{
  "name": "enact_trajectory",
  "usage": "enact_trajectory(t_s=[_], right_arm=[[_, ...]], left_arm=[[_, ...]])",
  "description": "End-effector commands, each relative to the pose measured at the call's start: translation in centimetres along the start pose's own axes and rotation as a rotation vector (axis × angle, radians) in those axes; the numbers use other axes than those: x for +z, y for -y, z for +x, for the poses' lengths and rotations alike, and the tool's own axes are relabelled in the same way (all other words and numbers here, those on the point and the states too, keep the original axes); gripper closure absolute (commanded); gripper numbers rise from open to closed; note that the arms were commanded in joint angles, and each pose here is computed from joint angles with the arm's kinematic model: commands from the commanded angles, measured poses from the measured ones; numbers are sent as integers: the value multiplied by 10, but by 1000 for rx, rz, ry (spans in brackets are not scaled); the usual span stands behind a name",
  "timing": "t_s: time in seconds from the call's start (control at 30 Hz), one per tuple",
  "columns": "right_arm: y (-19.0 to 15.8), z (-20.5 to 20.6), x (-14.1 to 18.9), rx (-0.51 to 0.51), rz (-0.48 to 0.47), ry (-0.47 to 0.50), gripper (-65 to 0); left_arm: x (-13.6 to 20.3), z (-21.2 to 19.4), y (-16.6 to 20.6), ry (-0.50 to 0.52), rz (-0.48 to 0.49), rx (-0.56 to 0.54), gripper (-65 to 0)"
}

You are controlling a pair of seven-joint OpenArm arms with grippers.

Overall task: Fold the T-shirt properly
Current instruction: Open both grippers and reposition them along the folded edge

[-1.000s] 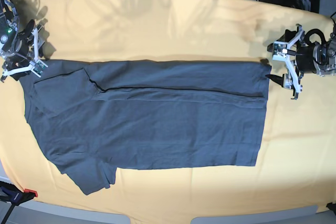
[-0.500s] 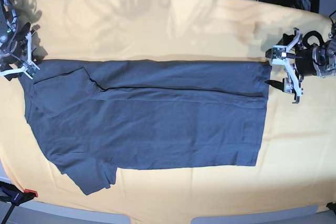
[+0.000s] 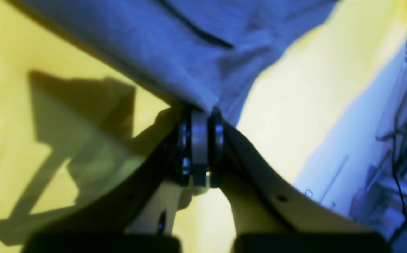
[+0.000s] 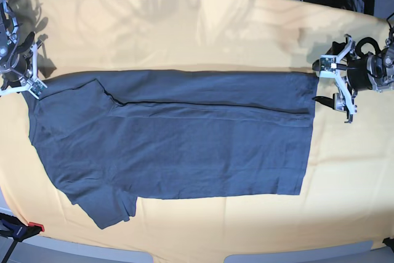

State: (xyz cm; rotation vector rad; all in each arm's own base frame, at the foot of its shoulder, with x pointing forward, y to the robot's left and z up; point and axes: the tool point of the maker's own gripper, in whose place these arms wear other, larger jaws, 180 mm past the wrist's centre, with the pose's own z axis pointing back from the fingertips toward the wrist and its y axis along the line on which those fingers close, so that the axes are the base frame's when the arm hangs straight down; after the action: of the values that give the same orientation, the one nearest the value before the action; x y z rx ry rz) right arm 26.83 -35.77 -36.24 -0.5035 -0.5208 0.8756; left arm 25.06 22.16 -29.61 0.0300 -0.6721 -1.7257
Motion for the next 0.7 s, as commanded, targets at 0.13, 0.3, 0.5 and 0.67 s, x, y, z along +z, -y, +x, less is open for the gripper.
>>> enact_trajectory(t_s=[0.13,0.3,0.5,0.67], right_arm=[[21,2,4,18,-49,4,0],[20,2,4,18,-47,0,0],[25,2,4,4,-71,2,0],[26,2,4,1,-76,2,0]], left_arm=[[10,-17,-16,-91,53,-16,-355],[10,-19,-2,-105,-25,-14,-418],[5,-29,2,-107,-35,19,-447],[-11,-42,4,-71,-14,52,-447]])
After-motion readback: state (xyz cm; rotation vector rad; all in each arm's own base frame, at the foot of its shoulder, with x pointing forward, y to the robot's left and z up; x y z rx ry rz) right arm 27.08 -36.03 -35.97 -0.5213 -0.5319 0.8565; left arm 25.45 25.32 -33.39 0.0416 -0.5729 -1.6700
